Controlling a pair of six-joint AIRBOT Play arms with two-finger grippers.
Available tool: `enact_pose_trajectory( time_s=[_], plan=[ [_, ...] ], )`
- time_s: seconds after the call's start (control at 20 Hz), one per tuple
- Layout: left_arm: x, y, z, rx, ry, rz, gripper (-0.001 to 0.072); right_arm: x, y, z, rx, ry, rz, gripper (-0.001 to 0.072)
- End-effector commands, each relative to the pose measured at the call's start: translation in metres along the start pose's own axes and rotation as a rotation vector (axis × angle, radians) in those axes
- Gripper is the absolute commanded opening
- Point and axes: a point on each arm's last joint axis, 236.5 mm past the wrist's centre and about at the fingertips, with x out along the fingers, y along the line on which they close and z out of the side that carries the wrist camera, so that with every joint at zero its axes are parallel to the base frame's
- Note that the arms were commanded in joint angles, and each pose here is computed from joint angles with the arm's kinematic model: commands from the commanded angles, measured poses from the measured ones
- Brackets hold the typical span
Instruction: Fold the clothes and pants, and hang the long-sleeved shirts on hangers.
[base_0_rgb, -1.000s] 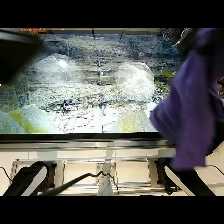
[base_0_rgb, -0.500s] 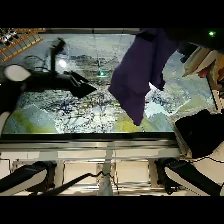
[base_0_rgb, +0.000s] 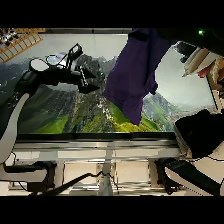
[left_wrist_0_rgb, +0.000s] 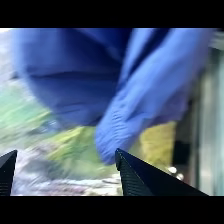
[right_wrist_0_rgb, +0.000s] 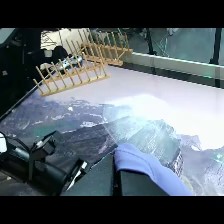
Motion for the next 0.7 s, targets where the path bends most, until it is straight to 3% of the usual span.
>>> enact_pose_trajectory(
  time_s=[0.0,0.3,0.5,0.55,0.6,0.65],
  plan=[
    [0.006,-0.039,0.007,0.075,-0.062,-0.200,0.0694,0.000,0.001,0.000,0.010,0.000,0.002,0.0012],
    [0.034,-0.051,-0.009,0.087,-0.052,-0.279,0.0694,0.000,0.001,-0.001,0.009,0.003,0.002,0.0012],
    [0.065,-0.025,0.002,-0.009,-0.140,-0.188,0.0675,0.000,0.001,-0.005,0.009,0.023,0.005,0.0012],
    [0.068,-0.028,0.002,-0.047,-0.141,-0.202,0.0437,0.000,0.002,-0.006,0.008,0.027,0.005,0.0012],
    [0.067,-0.033,-0.003,-0.102,-0.113,-0.226,0.0014,-0.002,0.002,-0.005,0.003,0.023,0.004,0.0012],
    [0.063,-0.041,-0.010,-0.150,-0.073,-0.260,0.0011,-0.006,0.003,-0.003,-0.007,0.016,-0.001,0.0012]
  ],
)
